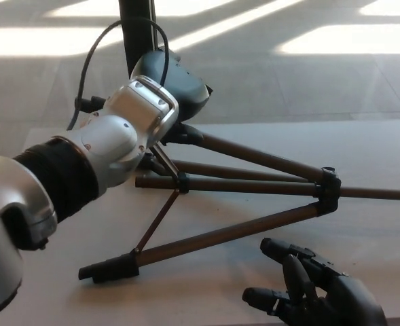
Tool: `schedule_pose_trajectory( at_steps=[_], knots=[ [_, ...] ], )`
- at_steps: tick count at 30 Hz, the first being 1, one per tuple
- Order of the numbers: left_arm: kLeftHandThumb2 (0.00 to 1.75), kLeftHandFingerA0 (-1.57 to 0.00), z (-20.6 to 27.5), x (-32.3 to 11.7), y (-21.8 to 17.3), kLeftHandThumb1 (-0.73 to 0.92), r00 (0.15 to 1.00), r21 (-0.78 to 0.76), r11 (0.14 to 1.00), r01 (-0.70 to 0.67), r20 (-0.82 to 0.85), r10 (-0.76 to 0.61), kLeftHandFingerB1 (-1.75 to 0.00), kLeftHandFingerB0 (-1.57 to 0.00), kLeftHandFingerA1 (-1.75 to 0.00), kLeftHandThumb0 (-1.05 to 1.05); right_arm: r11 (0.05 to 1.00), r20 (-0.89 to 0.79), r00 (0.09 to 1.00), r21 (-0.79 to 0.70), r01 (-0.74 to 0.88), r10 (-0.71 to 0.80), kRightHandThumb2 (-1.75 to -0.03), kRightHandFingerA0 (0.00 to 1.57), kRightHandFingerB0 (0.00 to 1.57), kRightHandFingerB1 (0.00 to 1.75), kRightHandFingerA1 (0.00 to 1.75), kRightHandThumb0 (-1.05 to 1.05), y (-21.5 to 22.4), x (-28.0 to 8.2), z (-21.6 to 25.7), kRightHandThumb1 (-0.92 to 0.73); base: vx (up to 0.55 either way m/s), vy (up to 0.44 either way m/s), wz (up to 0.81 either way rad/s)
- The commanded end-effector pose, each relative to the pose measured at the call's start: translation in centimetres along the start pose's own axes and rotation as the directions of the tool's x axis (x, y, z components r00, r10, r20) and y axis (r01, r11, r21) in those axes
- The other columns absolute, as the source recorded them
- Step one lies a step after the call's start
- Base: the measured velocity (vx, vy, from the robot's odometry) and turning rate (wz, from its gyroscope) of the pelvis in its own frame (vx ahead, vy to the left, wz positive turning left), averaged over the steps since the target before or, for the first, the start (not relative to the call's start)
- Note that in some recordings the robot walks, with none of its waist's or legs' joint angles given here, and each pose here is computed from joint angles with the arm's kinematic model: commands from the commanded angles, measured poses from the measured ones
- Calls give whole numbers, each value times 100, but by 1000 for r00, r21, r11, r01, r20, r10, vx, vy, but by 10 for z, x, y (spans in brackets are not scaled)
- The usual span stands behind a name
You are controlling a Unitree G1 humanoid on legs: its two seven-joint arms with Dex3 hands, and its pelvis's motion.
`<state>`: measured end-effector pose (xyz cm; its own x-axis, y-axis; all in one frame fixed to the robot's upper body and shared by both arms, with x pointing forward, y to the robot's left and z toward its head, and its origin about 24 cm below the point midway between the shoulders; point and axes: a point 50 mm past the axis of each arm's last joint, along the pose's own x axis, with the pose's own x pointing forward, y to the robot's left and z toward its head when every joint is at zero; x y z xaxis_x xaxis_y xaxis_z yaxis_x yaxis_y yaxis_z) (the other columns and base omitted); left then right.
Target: Use both hands of the robot to pick up the tripod lying in the middle of the desk and make it stand upright on the desk
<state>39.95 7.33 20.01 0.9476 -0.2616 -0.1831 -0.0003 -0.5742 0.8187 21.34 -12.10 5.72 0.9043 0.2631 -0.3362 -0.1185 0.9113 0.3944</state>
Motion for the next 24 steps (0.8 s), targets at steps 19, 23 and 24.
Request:
schedule_pose_trajectory(
  at_steps=[19, 23, 24],
  knots=[
    [99, 0, 48, 7, 23, 51, 994, -55, 998, 38, 107, -32, -3, 0, -20, -95, 992, -40, 992, 35, 119, -118, -63, 54, 46, 50, 86, -75, -13, -1, -11, -78, 0, 0, 0],
    [98, -2, 46, 8, 22, 47, 979, -111, 977, 184, 112, -172, -10, -10, -28, -85, 994, -42, 994, 27, 105, -104, -64, 49, 44, 50, 86, -75, -14, -1, -10, -80, 0, 0, 0],
    [101, -2, 44, 8, 23, 51, 970, -103, 968, 230, 103, -220, -1, -7, -26, -91, 994, -40, 994, 20, 107, -106, -64, 49, 44, 49, 85, -75, -13, 0, -9, -80, 0, 0, 0]
  ],
)
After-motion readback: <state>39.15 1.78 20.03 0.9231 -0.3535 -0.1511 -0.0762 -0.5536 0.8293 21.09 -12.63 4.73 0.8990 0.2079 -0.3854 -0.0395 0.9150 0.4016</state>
